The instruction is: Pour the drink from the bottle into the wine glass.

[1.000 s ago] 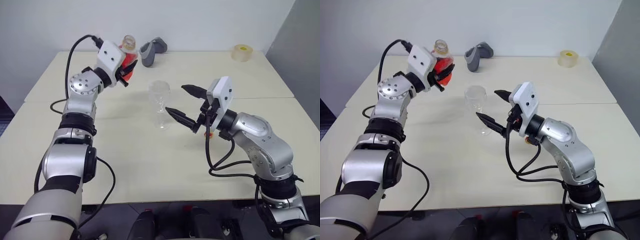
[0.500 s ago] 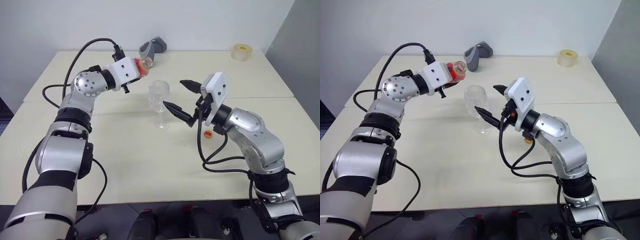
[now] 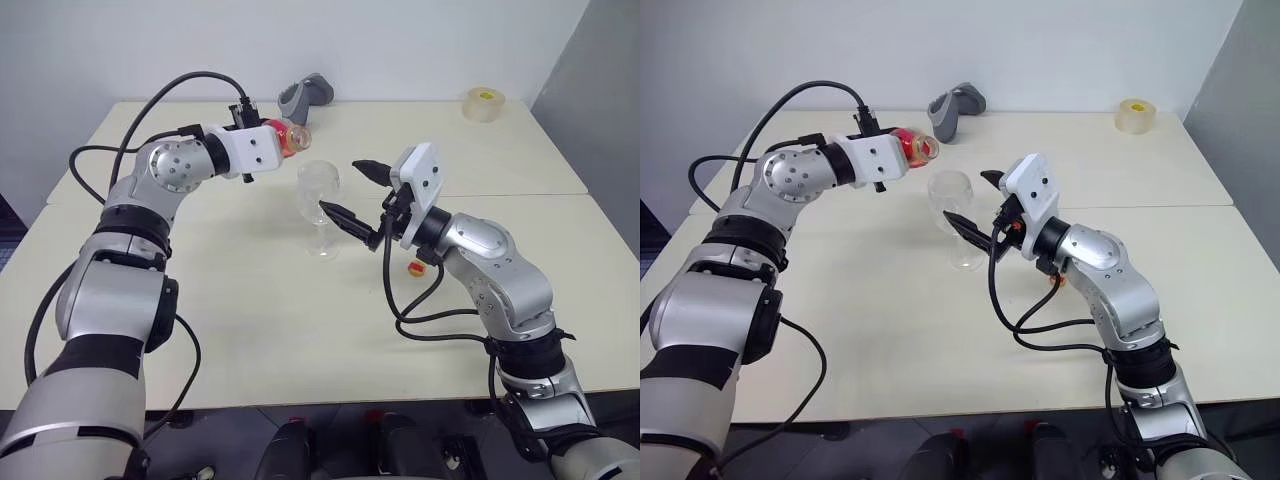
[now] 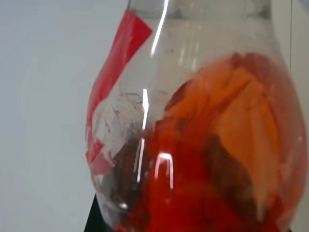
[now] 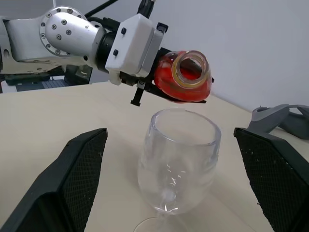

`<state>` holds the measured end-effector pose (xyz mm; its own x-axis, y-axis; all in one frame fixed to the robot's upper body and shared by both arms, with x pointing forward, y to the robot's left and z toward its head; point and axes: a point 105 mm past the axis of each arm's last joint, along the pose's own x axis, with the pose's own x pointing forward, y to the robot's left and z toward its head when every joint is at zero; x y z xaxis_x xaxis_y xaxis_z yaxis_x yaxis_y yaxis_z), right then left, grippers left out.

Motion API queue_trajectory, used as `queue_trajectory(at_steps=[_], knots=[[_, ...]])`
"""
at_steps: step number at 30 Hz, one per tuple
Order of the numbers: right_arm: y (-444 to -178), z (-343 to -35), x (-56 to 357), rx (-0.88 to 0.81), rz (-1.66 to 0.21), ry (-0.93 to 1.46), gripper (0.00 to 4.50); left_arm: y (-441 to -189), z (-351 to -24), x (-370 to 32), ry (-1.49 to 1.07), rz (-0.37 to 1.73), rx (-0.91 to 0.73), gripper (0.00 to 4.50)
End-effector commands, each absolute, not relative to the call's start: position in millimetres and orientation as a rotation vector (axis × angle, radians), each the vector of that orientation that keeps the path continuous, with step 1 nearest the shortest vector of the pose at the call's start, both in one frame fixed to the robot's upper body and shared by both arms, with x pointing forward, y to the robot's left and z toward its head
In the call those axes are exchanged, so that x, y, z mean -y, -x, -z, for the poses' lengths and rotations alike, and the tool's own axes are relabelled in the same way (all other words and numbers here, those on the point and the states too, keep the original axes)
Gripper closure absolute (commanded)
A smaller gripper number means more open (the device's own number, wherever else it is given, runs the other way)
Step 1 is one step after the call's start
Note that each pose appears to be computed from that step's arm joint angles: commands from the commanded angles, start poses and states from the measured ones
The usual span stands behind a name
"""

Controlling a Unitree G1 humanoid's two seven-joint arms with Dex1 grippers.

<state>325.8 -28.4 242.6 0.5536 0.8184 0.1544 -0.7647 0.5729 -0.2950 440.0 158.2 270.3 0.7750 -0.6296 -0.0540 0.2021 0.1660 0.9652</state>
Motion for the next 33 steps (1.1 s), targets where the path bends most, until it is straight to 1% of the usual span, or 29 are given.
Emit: queue_trajectory(at_steps=[1, 19, 33], knots=[[-321.1, -259.6, 25.9, 0.364, -0.952, 0.217, 0.00, -436.5, -298.9, -157.4, -1.324, 0.562, 0.490, 3.34], [-321.3, -258.2, 23.7, 0.364, -0.960, 0.231, 0.00, -431.5, -308.8, -152.7, -1.518, 0.543, 0.569, 3.34], [-321.3, -258.3, 22.4, 0.369, -0.967, 0.229, 0.00, -430.7, -312.2, -156.5, -1.583, 0.519, 0.585, 3.34]])
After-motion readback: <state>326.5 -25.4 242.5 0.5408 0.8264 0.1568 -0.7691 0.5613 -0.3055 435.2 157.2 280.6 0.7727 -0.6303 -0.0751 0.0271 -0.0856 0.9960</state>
